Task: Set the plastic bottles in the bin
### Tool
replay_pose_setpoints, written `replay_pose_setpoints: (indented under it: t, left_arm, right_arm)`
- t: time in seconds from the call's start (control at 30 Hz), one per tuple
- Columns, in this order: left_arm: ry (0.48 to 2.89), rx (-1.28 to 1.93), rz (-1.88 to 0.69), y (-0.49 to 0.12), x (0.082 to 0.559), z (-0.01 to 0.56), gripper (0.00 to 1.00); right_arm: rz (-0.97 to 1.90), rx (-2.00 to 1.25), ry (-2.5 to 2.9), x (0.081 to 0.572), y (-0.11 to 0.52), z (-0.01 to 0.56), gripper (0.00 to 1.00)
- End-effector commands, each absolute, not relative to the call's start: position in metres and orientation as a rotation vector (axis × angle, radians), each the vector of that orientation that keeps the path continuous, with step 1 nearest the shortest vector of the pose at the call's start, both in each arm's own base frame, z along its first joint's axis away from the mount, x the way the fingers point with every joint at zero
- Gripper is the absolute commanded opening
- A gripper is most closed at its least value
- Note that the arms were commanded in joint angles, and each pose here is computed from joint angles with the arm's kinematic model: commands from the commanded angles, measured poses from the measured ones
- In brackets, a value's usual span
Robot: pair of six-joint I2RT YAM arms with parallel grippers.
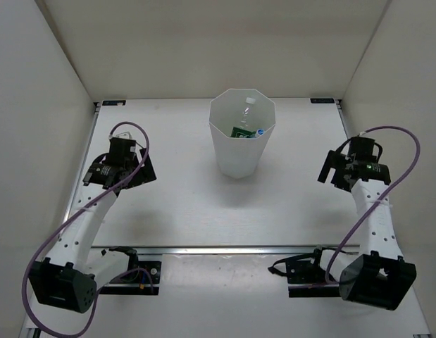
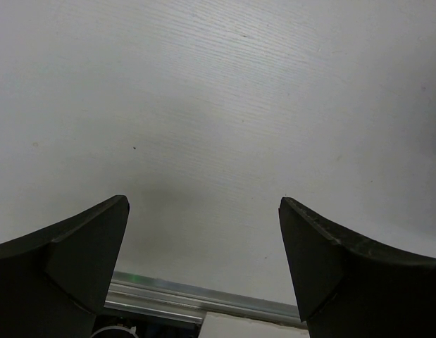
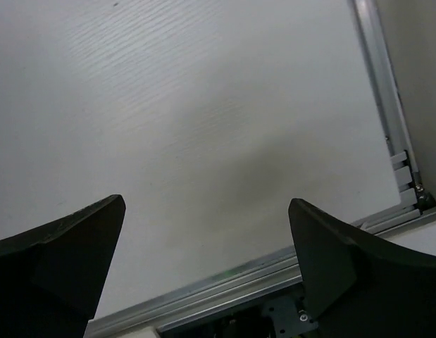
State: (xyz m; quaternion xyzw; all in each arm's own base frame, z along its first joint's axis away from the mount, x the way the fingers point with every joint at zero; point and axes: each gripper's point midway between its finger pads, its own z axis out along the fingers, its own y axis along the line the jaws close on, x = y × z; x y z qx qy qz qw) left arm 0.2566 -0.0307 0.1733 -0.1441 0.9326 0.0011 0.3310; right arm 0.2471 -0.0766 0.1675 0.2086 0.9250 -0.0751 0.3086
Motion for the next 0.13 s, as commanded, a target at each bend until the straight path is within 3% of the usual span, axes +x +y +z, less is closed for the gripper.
replay_pose_setpoints:
  t: [0.0, 0.1]
  left_arm:
    - [2.367, -0.383, -0.025, -0.031, 0.265, 0.196, 0.99]
    - [2.35, -0.388, -0.024, -0.03, 0.262, 0.2, 0.99]
  right_arm:
    - [-0.171, 0.516, 2.379, 0.246, -0.063, 0.185, 0.99]
    - [-0.119, 0.534, 2.289, 0.255, -0.062, 0.203, 1.0]
